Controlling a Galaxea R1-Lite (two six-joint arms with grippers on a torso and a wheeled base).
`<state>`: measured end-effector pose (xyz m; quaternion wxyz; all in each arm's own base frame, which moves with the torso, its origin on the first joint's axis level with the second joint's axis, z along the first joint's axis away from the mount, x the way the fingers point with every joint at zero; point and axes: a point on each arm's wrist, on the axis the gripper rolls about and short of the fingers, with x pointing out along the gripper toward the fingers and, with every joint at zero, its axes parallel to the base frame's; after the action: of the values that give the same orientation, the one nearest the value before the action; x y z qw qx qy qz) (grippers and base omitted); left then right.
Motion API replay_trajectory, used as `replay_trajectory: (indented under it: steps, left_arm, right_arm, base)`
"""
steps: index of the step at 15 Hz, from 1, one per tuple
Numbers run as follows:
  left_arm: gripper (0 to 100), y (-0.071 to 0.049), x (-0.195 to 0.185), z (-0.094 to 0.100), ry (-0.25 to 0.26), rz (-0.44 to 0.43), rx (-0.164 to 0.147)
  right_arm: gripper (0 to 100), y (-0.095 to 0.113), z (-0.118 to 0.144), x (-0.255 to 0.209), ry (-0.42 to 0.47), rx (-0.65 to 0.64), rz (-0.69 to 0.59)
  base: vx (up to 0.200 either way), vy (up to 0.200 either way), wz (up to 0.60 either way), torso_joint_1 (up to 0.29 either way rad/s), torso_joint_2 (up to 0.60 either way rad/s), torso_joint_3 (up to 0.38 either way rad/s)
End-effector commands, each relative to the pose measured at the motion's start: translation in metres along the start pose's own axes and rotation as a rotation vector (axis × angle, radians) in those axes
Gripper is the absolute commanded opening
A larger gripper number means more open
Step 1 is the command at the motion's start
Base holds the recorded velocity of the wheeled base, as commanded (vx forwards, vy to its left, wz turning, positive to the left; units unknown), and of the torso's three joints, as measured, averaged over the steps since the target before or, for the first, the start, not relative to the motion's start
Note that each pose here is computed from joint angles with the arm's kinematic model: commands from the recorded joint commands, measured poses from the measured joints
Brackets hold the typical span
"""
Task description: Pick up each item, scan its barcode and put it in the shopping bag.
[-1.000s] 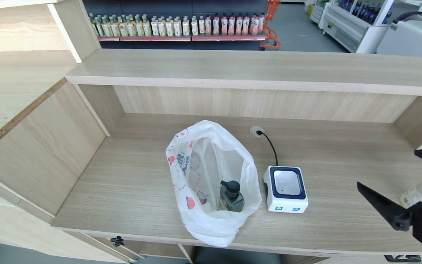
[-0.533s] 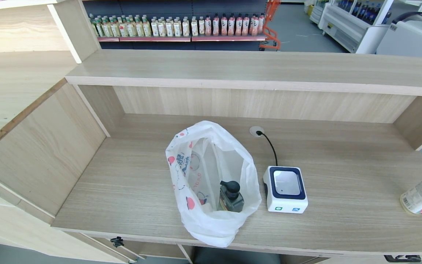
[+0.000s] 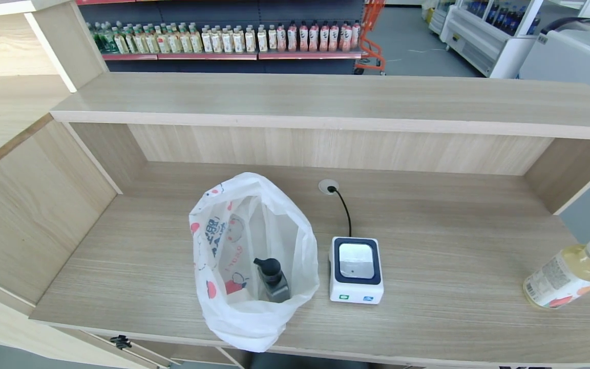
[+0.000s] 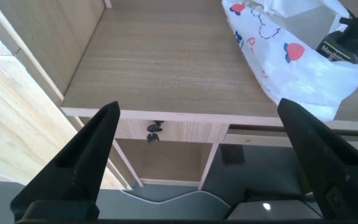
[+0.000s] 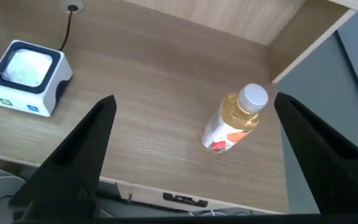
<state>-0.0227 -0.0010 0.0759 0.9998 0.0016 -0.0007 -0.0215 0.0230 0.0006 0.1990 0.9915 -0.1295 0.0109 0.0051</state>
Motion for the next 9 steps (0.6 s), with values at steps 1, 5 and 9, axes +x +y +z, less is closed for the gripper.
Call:
replay_trajectory:
  steps: [1,5,9]
  left_arm:
    - [100,0.0,0.0,0.0,0.0,0.0,0.0]
    - [100,0.0,0.0,0.0,0.0,0.0,0.0]
    - [100,0.0,0.0,0.0,0.0,0.0,0.0]
  right_arm:
    - [100,0.0,0.0,-0.0005,-0.006,0.014,0.016]
    - [100,0.0022,0.0002,0.0011,-0.006,0.038,0.048]
    - [100,0.0056,0.0031,0.0024,-0.022,0.097,0.133]
  base:
    - [0.0,-0.2,0.0,0.002,0.0,0.002]
    - [0.0,-0.2,0.0,0.006,0.0,0.001]
    - [0.0,-0.2,0.0,0.001,0.01,0.001]
